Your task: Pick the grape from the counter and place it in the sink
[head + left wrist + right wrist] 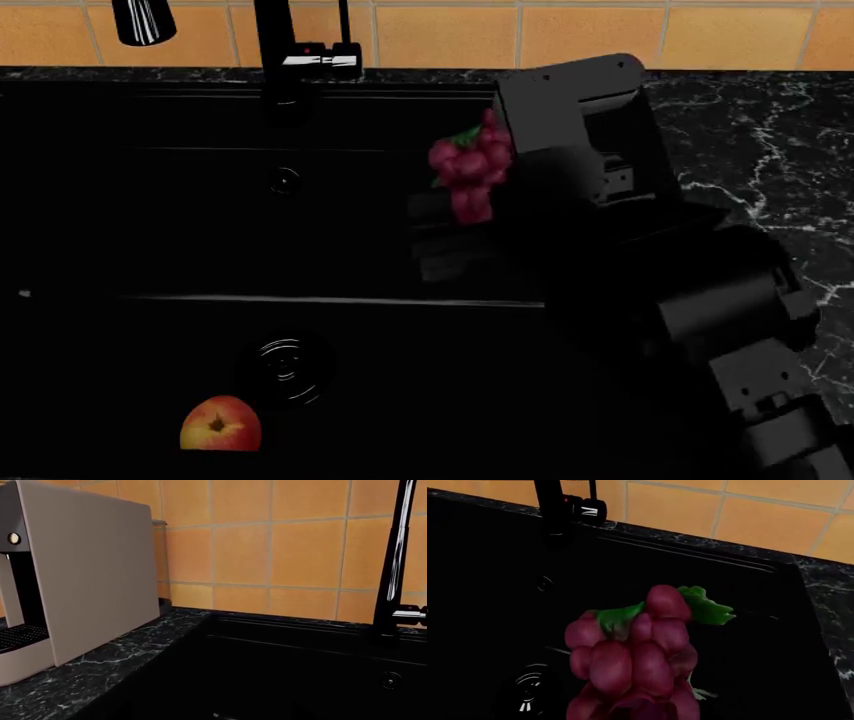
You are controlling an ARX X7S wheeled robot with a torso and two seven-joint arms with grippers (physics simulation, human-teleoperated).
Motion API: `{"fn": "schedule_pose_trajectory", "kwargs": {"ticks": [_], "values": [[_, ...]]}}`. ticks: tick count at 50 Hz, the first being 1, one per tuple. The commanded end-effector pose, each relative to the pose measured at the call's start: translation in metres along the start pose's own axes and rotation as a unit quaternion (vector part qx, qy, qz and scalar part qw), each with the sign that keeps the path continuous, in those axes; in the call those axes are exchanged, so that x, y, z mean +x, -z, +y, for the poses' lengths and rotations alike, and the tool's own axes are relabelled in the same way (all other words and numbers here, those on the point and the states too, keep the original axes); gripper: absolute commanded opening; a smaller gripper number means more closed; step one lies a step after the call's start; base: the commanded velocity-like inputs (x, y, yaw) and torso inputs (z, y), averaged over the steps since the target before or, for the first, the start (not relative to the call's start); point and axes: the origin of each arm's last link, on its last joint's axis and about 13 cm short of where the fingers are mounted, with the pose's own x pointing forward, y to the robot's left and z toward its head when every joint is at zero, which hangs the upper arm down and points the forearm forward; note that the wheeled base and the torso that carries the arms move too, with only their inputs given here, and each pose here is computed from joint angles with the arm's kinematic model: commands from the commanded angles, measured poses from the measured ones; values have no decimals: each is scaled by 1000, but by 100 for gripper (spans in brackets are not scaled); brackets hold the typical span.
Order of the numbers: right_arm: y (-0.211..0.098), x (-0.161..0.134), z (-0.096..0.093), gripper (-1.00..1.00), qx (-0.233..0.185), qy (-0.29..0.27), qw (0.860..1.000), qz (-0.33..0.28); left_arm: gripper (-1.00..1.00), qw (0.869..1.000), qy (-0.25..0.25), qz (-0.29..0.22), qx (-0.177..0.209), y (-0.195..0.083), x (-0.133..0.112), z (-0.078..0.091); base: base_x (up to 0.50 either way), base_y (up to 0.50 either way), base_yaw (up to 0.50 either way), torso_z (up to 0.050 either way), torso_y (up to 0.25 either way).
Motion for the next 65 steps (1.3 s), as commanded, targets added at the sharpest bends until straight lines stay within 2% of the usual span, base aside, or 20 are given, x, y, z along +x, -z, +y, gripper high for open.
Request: {"fn": "schedule_pose_trajectory", "kwargs": {"ticks": [1,6,18,42,65], "values": [[-13,27,13,-100,-26,-46,997,47,100,1000,2,-1,0,-2,0,-1,0,0,0,0,0],[-7,40,19,-100,-43,-59,994,79,100,1000,3,-1,-1,-2,-1,-2,0,0,0,0,0],[19,57,29,-100,-45,-84,988,121,100,1000,5,-1,5,-1,-1,-3,0,0,0,0,1],[71,63,47,-100,-39,-133,971,193,100,1000,3,1,0,2,-3,-2,0,0,0,0,0],[90,63,50,-100,-50,-143,962,228,100,1000,8,1,-4,1,-1,-4,-1,0,0,0,0]]}}
